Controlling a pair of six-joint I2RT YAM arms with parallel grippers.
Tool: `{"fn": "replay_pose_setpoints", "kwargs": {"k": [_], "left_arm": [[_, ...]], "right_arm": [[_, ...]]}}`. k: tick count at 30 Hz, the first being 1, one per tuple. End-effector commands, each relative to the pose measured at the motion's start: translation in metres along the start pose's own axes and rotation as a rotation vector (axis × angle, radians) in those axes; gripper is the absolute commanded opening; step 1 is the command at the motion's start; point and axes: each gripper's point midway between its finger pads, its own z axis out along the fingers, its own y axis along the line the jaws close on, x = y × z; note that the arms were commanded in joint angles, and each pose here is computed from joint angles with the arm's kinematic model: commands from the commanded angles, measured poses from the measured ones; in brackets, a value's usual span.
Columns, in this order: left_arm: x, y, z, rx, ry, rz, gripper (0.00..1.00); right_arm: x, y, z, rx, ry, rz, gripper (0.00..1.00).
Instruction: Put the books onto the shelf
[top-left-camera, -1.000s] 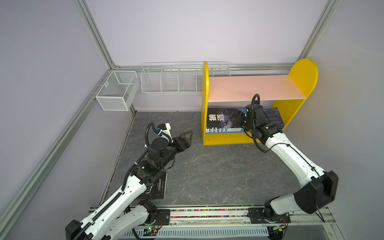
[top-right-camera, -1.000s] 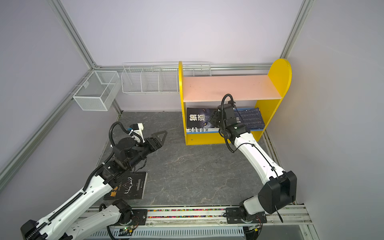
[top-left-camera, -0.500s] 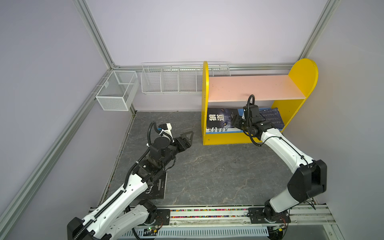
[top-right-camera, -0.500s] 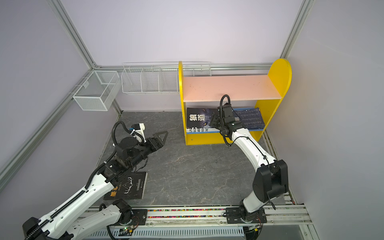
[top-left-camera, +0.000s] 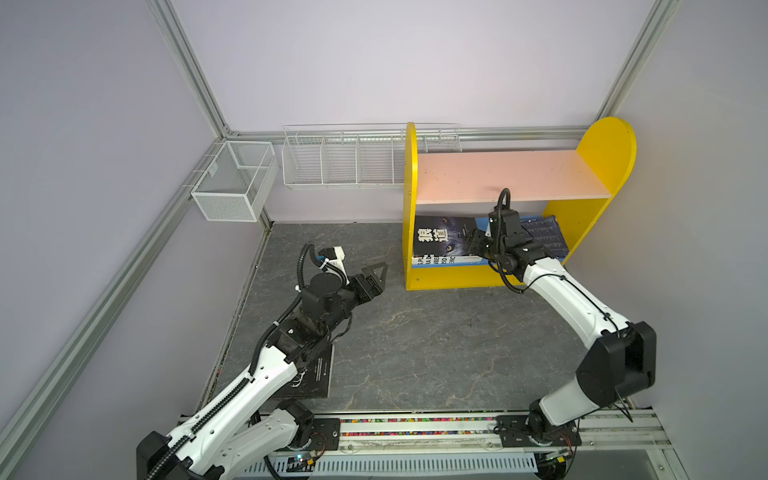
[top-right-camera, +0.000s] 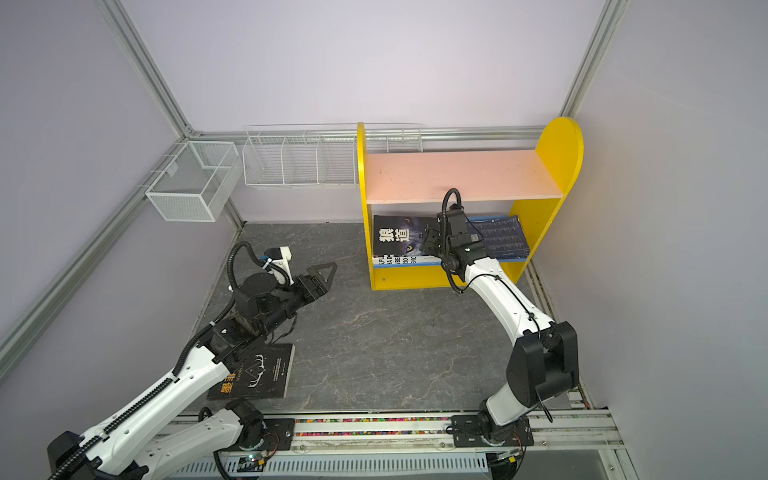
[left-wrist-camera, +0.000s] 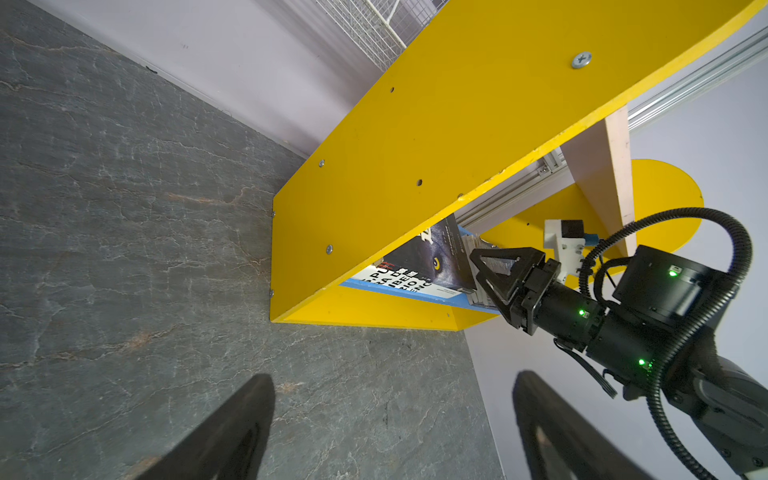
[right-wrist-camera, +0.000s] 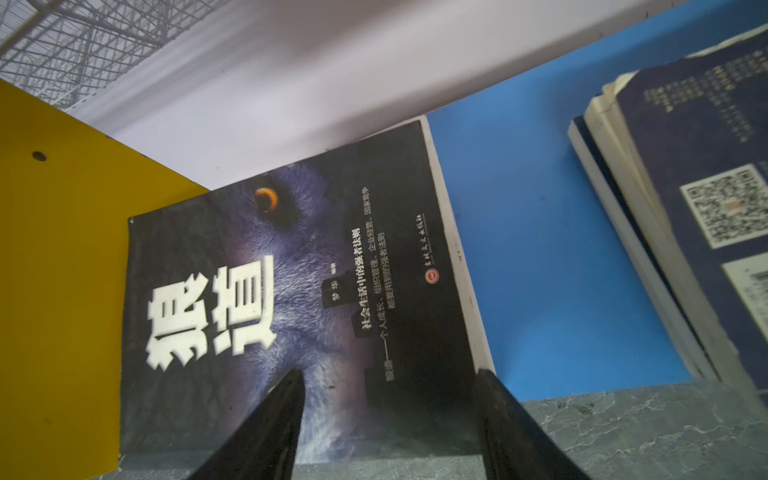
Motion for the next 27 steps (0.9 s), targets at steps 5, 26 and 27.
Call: {"fn": "replay_pose_setpoints", "kwargs": {"k": [5,26,27], "left_arm": [[-0.004,-0.003,0.002,0.012,-0.006,-0.013,0.9],[0.002,-0.008,0.012,0.029,0.039,0.014,0.99],[0.003,-0.008,0.012,0.025,0.039,0.015,0.99]], "right_arm": [[0.003,-0.004,0.005,-0.006,0.006,-0.014,0.68],[0.016,0.006,0.026,-0.067,0.049,-0.012,0.66],[0.016,0.007,0.027,-0.077,0.049,-0.012,0.66]]}}
